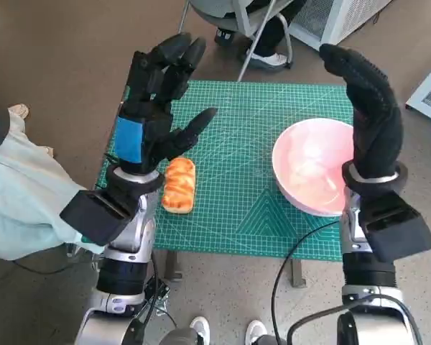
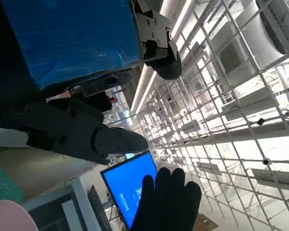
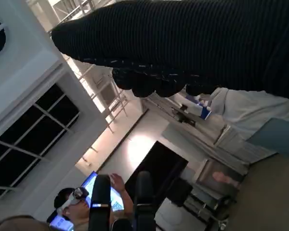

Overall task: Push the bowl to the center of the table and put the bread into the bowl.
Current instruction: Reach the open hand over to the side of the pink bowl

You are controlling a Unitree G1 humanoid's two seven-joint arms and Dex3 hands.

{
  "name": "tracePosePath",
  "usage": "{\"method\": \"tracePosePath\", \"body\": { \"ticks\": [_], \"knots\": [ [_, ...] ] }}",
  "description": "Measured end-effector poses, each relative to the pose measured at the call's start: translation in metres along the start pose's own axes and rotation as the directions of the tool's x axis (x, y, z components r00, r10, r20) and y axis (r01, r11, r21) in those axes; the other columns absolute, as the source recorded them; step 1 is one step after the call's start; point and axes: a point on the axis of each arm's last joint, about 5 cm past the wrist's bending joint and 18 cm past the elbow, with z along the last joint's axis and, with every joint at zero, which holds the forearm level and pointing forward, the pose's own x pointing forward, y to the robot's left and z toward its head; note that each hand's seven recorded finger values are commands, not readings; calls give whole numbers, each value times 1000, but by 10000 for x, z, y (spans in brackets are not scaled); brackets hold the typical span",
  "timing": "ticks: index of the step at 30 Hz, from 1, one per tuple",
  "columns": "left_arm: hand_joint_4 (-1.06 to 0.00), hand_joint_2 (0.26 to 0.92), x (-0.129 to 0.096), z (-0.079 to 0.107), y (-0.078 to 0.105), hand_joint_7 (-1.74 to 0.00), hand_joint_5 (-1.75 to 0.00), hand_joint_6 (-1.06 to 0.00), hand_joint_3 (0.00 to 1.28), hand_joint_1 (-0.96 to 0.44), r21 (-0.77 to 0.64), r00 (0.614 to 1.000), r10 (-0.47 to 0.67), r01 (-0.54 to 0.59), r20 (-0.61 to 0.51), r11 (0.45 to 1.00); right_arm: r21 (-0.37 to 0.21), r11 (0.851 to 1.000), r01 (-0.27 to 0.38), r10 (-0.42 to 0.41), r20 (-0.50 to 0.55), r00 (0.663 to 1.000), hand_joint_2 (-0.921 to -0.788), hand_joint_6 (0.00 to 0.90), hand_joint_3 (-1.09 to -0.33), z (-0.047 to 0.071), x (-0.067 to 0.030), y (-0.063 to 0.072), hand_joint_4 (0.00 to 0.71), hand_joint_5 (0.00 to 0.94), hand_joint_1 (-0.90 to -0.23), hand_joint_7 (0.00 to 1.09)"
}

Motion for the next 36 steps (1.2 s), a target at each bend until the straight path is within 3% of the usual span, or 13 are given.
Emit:
{"method": "tracePosePath", "body": {
  "ticks": [2, 6, 10, 16, 20, 28, 36],
  "knots": [
    [-433, 921, 0, -2, -7, -772, -93, -149, 254, -219, -3, 1000, 0, 0, -1, 1000, -8, 1000, 9, -9, 0, 1000, -921, 10, -796, -4, -18, -41, 286, 27, -539, 756],
    [-432, 921, -22, -11, -5, -757, -90, -158, 254, -220, -6, 1000, 6, -6, -6, 1000, -93, 991, 101, -106, -52, 993, -921, 1, -805, -40, -189, -348, 273, 37, -536, 750],
    [-433, 921, -63, -25, 37, -750, -89, -162, 253, -221, -1, 1000, 22, -22, -20, 1000, -168, 967, 190, -211, -113, 971, -921, 0, -807, -67, -375, -605, 262, 31, -527, 727],
    [-433, 921, -75, -35, 49, -738, -86, -172, 254, -217, -2, 999, 28, -29, -26, 1000, -244, 928, 283, -334, -201, 921, -921, -1, -858, -115, -628, -781, 259, 25, -503, 702],
    [-433, 921, -74, -38, 35, -731, -83, -178, 254, -220, -7, 999, 20, -21, -26, 1000, -282, 906, 316, -391, -269, 880, -921, -1, -877, -159, -796, -798, 261, 24, -488, 693],
    [-438, 921, -78, -42, 40, -717, -80, -188, 253, -226, -9, 999, 24, -25, -28, 1000, -323, 876, 357, -469, -406, 785, -921, -1, -886, -243, -1063, -731, 265, 22, -501, 681],
    [-437, 921, -82, -41, 61, -702, -73, -193, 254, -237, -5, 999, 25, -25, -25, 1000, -318, 877, 360, -480, -585, 654, -921, 32, -887, -356, -1264, -534, 284, 19, -504, 619]
  ]
}}
